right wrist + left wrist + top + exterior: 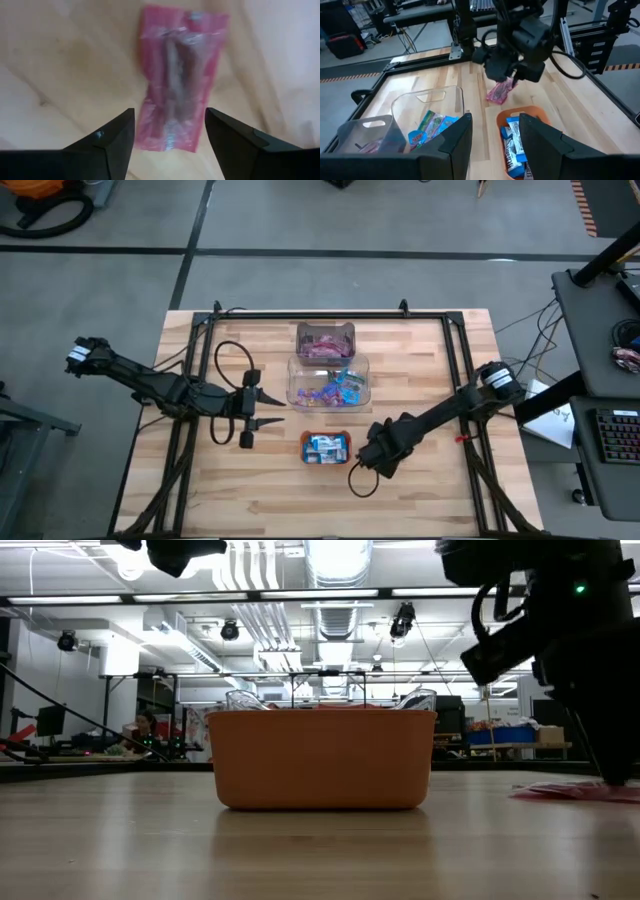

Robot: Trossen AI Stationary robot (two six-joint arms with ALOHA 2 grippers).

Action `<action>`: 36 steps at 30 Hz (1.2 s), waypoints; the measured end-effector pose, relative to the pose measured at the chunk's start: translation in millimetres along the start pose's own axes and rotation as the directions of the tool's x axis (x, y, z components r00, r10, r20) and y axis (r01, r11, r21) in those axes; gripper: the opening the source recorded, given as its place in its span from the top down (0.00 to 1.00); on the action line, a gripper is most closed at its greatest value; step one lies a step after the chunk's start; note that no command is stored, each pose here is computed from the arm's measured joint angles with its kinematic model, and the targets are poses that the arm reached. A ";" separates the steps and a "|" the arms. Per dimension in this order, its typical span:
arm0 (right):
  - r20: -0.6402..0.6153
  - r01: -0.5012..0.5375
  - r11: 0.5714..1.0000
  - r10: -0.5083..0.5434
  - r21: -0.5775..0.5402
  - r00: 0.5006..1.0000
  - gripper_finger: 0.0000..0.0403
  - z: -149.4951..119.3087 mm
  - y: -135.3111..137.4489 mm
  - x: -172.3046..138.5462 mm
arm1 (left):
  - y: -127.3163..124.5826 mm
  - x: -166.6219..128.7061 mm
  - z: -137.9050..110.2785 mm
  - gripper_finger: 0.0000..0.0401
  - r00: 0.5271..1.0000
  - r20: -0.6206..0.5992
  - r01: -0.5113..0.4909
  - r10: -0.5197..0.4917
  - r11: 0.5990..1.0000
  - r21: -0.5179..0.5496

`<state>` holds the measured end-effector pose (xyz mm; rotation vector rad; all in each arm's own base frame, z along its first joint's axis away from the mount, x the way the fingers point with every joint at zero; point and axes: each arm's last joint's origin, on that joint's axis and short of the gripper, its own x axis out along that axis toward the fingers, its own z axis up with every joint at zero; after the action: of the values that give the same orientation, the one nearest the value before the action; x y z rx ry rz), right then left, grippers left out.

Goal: Sort candy
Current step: Put the red candy into the black transparent bin

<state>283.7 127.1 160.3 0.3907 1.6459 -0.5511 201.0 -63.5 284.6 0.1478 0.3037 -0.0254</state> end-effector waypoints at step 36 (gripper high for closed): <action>-0.014 -0.029 0.998 0.028 -0.059 1.000 0.96 4.4 -15.3 13.3 | -4.5 13.2 -1.9 0.64 1.000 0.000 0.000 0.000 0.995 0.100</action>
<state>276.9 111.2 148.8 0.3743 1.6627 -0.4783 212.9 -67.7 278.2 0.2475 0.3023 -0.0403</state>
